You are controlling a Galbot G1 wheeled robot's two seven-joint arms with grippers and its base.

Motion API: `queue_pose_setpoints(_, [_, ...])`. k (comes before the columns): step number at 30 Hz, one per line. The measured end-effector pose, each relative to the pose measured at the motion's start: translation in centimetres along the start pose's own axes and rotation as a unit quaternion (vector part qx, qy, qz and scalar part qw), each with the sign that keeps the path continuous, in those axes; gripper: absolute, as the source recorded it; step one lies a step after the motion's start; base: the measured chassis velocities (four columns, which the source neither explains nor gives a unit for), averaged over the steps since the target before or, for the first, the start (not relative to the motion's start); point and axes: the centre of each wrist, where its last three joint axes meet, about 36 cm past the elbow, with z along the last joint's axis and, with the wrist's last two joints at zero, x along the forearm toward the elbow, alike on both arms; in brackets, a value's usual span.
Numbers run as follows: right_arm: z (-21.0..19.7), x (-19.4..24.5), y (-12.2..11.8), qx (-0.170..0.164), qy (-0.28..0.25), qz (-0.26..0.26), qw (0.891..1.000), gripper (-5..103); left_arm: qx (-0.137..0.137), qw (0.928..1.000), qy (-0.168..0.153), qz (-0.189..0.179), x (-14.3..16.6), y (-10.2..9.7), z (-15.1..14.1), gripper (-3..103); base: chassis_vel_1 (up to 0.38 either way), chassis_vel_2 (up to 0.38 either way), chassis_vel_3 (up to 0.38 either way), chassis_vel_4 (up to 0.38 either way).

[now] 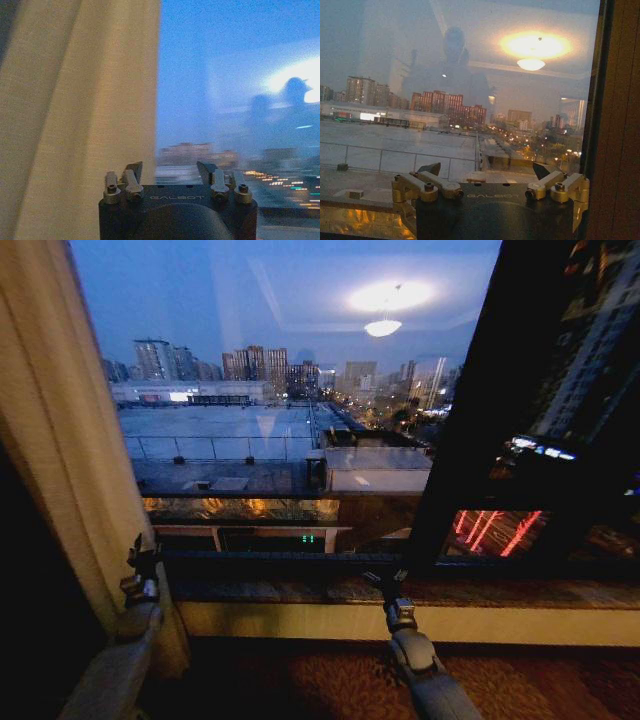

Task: Open the curtains by pulling them apart, changing their state from closed to fully open.

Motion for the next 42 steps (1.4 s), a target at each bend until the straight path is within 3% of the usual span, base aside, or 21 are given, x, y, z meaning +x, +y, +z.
queue_pose_setpoints(2, [0.0, 0.0, 0.0, 0.0, 0.0, 0.0, 1.0, 100, 0.018, 0.9994, 0.006, 0.029, 2.4, -1.0, 0.1, 74, 0.0, 0.0, 0.0, 0.0])
queue_pose_setpoints(3, [0.0, 0.0, 0.0, 0.0, 0.0, 0.0, 1.0, 100, 0.032, 0.9986, 0.01, 0.041, 3.8, -1.6, 0.2, 74, 0.0, 0.0, 0.0, 0.0])
queue_pose_setpoints(8, [0.0, 0.0, 0.0, 0.0, 0.0, 0.0, 1.0, 100, 0.084, 0.9946, 0.027, 0.055, 8.4, -4.0, 0.5, 95, 0.0, 0.0, 0.0, 0.0])
queue_pose_setpoints(16, [0.0, 0.0, 0.0, 0.0, 0.0, 0.0, 1.0, 100, 0.103, 0.9916, 0.031, 0.072, 14.0, -6.7, 0.5, 100, 0.0, 0.0, 0.0, 0.0])
queue_pose_setpoints(42, [0.0, 0.0, 0.0, 0.0, 0.0, 0.0, 1.0, 100, 0.11, 0.9906, 0.017, 0.079, 14.8, -7.3, 0.1, 100, 0.0, 0.0, 0.0, 0.0])
